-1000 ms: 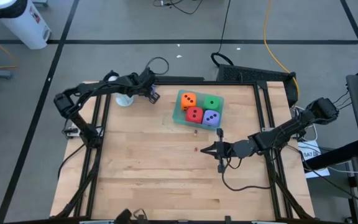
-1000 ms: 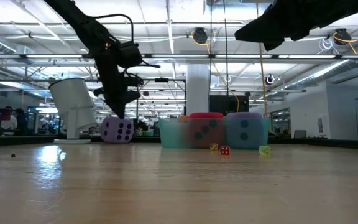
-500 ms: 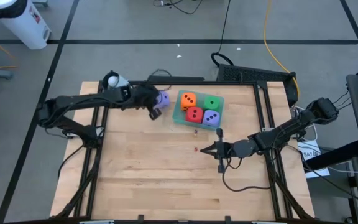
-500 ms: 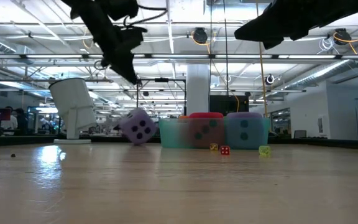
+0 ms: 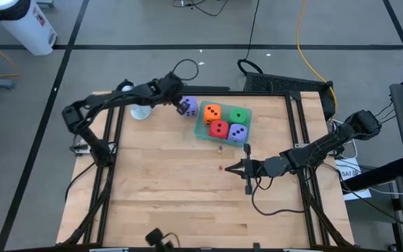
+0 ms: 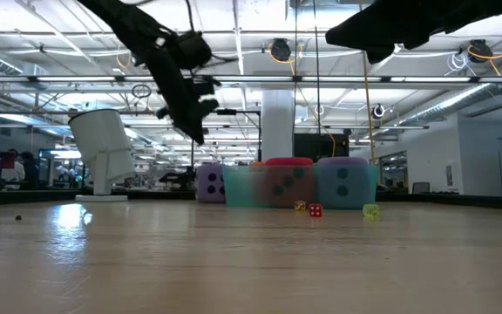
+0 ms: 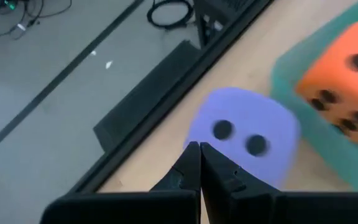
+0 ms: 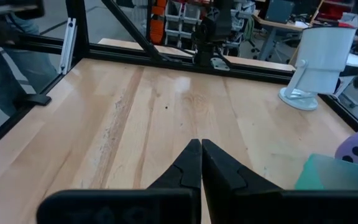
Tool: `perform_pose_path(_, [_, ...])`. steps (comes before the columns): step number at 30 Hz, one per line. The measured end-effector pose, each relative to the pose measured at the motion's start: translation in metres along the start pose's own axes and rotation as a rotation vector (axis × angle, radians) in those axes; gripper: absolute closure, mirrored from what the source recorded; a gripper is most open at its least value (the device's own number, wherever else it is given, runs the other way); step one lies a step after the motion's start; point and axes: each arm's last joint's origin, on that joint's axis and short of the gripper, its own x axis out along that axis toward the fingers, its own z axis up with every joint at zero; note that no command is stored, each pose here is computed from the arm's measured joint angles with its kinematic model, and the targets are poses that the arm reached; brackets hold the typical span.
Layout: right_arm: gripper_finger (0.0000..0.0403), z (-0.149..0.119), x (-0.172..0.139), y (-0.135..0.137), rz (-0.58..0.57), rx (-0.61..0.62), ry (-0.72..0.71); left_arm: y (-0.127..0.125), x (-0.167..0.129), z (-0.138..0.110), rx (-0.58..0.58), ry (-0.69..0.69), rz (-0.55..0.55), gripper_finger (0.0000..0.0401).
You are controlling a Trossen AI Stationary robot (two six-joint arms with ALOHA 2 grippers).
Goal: Pick & Place Dice
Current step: Put the large purple die into the blue bin
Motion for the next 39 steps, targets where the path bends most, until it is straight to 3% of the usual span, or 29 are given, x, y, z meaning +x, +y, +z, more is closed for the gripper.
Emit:
perform_pose_path(10, [0.0402, 0.000, 0.000, 0.000, -0.002, -0.033, 0.000, 0.015, 0.048, 0.037, 0.007, -0.004, 0.104, 0.0401])
perform_pose_path(12, [0.0402, 0.000, 0.000, 0.000, -0.003, -0.034, 0.001, 0.020, 0.052, 0.041, -0.006, -0.001, 0.076, 0.0401])
perform_pose_path(23, [0.0402, 0.001, 0.002, -0.005, -0.022, -0.067, -0.003, 0.017, 0.088, 0.019, 0.064, 0.190, -0.051, 0.0401])
perform_pose_path(28, [0.0402, 0.000, 0.003, -0.007, -0.028, -0.065, -0.002, 0.003, 0.083, 0.012, 0.155, 0.268, -0.150, 0.0401])
perform_pose_path(34, [0.0402, 0.000, 0.003, -0.008, -0.030, -0.059, -0.002, -0.033, 0.071, 0.005, 0.286, 0.343, -0.223, 0.0401])
perform_pose_path(39, [0.0402, 0.000, 0.003, -0.008, -0.030, -0.059, 0.002, -0.062, 0.051, -0.003, 0.329, 0.424, -0.281, 0.0401])
